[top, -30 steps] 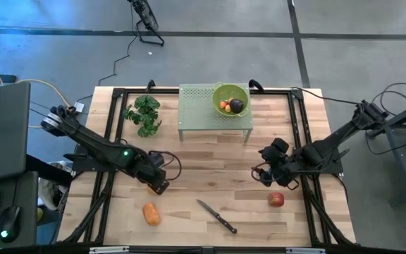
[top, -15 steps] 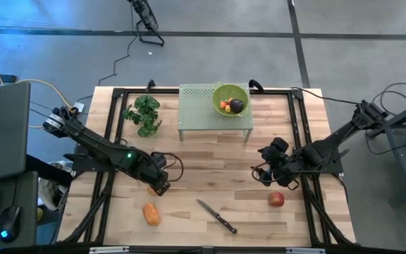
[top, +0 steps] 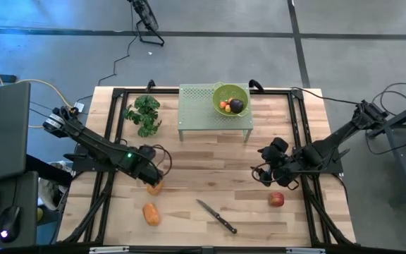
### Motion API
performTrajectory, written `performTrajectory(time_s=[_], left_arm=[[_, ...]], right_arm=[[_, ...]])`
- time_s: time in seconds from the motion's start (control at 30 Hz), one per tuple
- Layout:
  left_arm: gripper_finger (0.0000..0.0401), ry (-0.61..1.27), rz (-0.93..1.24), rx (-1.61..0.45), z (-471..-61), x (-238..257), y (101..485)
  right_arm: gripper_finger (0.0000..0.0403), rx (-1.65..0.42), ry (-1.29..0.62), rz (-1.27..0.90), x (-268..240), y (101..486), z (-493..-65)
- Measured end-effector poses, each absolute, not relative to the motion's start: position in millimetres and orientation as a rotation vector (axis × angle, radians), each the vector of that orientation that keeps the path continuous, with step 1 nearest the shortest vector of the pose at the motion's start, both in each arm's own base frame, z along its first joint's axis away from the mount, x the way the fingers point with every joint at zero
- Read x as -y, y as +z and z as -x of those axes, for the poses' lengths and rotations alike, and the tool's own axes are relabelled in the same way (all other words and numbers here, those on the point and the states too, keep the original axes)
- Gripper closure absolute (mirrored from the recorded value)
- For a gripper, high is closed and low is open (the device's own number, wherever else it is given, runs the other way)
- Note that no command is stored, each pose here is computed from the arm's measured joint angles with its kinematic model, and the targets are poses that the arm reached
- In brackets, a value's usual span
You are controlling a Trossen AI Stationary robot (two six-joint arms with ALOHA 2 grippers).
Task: Pick & Place Fruit
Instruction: Put the top potato into the green strainer bowl on the top shelf
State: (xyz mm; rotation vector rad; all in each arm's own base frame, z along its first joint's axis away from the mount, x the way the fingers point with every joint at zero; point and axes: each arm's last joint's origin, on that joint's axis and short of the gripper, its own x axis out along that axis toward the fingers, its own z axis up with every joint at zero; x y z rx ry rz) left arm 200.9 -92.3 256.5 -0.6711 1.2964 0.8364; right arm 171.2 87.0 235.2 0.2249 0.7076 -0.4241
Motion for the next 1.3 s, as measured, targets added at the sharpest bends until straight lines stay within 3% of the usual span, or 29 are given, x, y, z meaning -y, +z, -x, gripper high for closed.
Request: performTrajectory(time_s=[0.37,0.6,0.8,1.3], left_arm=[[0.0159,0.686,0.728,-1.202,-214,102,258],[0.0159,0.706,0.843,-1.124,-216,112,259],[0.0159,0.660,0.819,-1.075,-217,124,258],[0.0159,0.724,0.741,-1.205,-233,135,224]], right_arm=[[0.0047,-0.711,-0.417,-0.207,-87,235,-171],[0.0047,-0.711,-0.417,-0.208,-87,235,-171],[0.0047,-0.711,-0.417,-0.209,-87,235,-171],[0.0047,-0.702,-0.399,-0.231,-88,236,-173]])
